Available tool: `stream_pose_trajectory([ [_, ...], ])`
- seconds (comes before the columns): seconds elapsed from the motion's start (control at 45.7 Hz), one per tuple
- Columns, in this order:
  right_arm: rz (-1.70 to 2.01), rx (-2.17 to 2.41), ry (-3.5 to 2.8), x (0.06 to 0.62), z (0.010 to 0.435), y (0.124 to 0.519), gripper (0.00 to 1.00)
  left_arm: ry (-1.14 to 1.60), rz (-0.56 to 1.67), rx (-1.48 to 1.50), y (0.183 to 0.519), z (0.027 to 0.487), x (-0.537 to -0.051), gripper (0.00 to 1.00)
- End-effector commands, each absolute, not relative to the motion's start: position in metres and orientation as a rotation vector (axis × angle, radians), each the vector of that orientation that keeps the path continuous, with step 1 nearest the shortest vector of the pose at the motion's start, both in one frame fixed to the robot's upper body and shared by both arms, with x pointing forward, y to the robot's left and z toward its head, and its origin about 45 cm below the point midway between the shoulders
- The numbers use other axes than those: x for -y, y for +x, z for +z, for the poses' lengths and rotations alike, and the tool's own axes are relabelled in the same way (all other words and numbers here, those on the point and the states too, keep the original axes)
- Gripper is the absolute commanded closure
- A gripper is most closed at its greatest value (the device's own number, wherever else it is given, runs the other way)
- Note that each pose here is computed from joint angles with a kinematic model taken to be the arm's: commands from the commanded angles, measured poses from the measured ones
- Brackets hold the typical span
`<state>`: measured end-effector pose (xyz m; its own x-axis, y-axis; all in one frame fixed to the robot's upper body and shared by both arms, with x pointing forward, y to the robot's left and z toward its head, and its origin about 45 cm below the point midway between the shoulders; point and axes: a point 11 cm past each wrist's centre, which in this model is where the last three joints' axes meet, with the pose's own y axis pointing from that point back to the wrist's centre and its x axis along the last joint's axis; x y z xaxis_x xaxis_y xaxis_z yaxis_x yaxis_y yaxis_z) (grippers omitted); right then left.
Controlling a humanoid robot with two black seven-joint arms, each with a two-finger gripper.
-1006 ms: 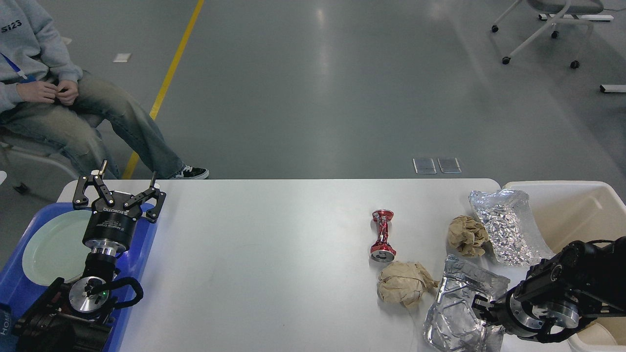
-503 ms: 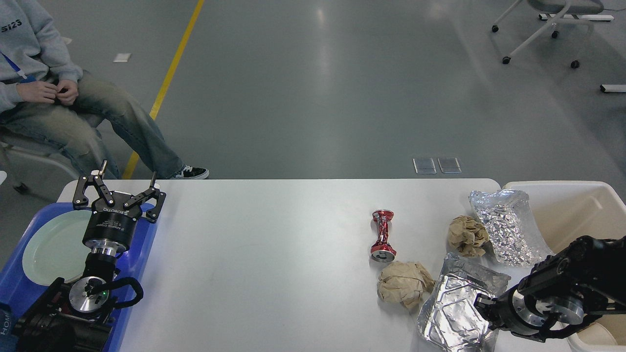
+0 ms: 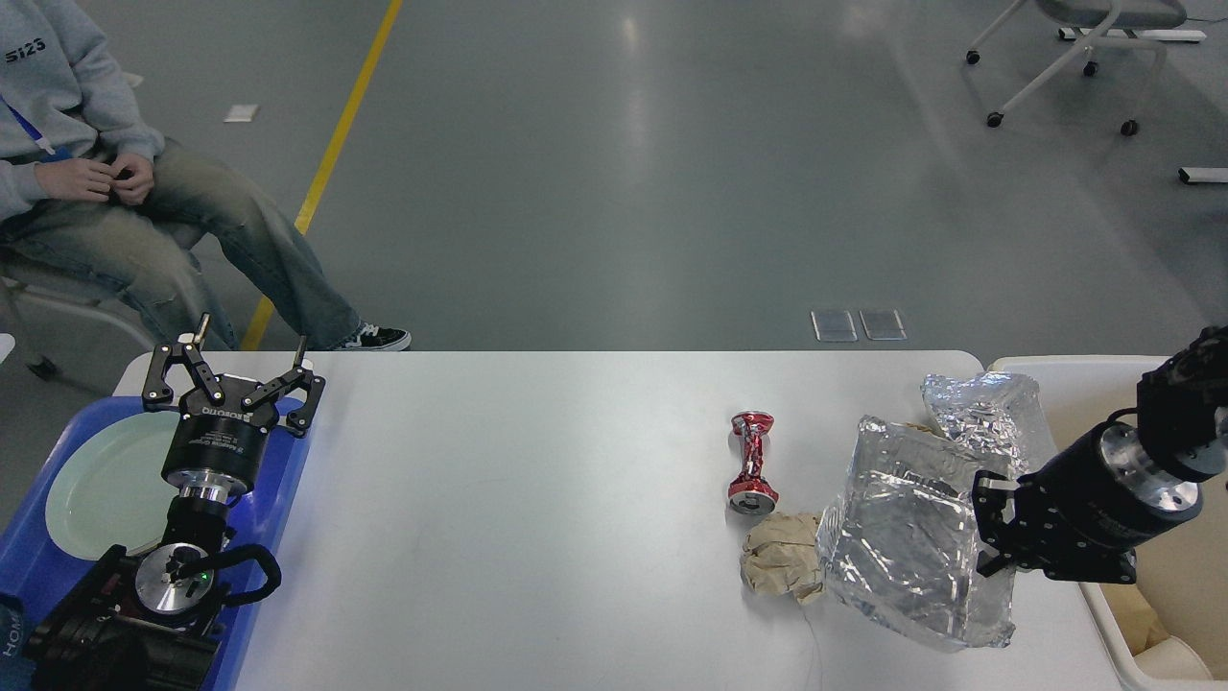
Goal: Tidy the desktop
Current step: 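Grasp the foil packet and lift it toward the bin, then lower the foil packet into the white bin and release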
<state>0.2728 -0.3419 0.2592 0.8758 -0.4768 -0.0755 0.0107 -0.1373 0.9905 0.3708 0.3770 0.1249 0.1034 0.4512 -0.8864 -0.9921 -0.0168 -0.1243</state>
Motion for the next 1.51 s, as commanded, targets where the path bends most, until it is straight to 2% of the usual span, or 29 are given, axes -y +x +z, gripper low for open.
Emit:
stream_pose_trajectory([
  [0.0,-0.39,0.382,1.659,0.346,0.297,0.279,1.0,-0.944,1.342,-0.758,0.371,0.125,-0.377,0.04],
  [0.175,-0.311,0.46,1.594,0.365,0.338,0.28,1.0,-0.944,1.341,-0.757,0.371,0.125,-0.377,0.04],
  [0.372,-0.271,0.552,1.512,0.391,0.361,0.279,1.0,-0.944,1.341,-0.757,0.371,0.125,-0.377,0.04],
  [0.7,-0.232,0.657,1.394,0.432,0.363,0.28,1.0,-0.944,1.341,-0.757,0.371,0.125,-0.377,0.04],
  [1.006,-0.345,0.907,1.166,0.574,0.287,0.263,1.0,-0.946,1.341,-0.758,0.371,0.125,-0.377,0.04],
  [1.094,-0.351,0.938,1.105,0.606,0.251,0.262,1.0,-0.944,1.342,-0.758,0.371,0.125,-0.377,0.04],
  [1.312,-0.352,1.028,1.047,0.635,0.184,0.252,1.0,-0.945,1.34,-0.759,0.371,0.125,-0.376,0.04],
  [1.487,-0.221,1.071,0.93,0.637,0.124,0.251,1.0,-0.944,1.341,-0.757,0.371,0.125,-0.377,0.04],
])
